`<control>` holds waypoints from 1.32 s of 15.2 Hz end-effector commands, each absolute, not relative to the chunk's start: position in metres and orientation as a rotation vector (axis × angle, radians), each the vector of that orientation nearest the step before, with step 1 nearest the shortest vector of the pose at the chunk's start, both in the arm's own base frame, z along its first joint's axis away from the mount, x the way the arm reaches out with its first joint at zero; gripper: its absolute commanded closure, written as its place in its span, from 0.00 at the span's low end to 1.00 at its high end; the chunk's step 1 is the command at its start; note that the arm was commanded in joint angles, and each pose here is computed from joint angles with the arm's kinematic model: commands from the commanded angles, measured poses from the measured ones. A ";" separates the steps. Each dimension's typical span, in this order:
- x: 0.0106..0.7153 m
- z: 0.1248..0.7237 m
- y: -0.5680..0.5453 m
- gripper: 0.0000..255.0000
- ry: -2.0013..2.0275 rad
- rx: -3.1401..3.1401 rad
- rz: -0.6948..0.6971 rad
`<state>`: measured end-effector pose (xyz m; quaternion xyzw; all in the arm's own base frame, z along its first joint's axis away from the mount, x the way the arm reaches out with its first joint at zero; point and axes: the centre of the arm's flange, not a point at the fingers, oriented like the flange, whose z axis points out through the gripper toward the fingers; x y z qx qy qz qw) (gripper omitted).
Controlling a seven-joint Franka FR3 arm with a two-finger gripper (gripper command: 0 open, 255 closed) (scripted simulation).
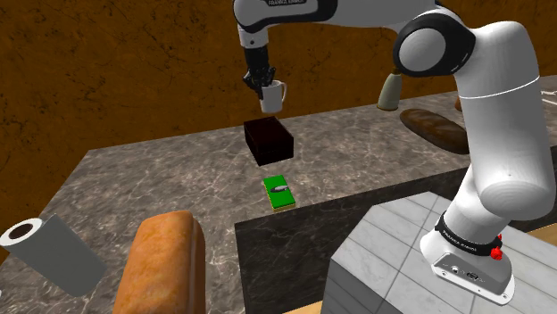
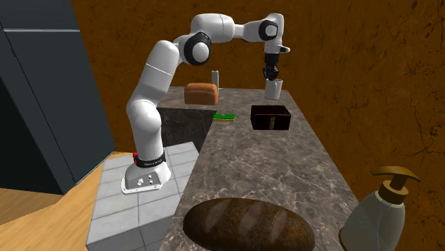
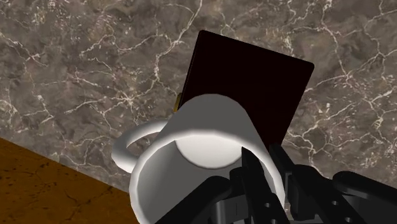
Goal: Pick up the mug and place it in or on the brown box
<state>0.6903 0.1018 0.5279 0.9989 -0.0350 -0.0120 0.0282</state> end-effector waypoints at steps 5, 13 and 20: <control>0.691 0.497 0.101 1.00 -0.108 3.083 -0.036; 0.691 0.453 0.101 1.00 -0.108 3.083 -0.036; 0.691 0.453 0.101 1.00 -0.108 3.083 -0.036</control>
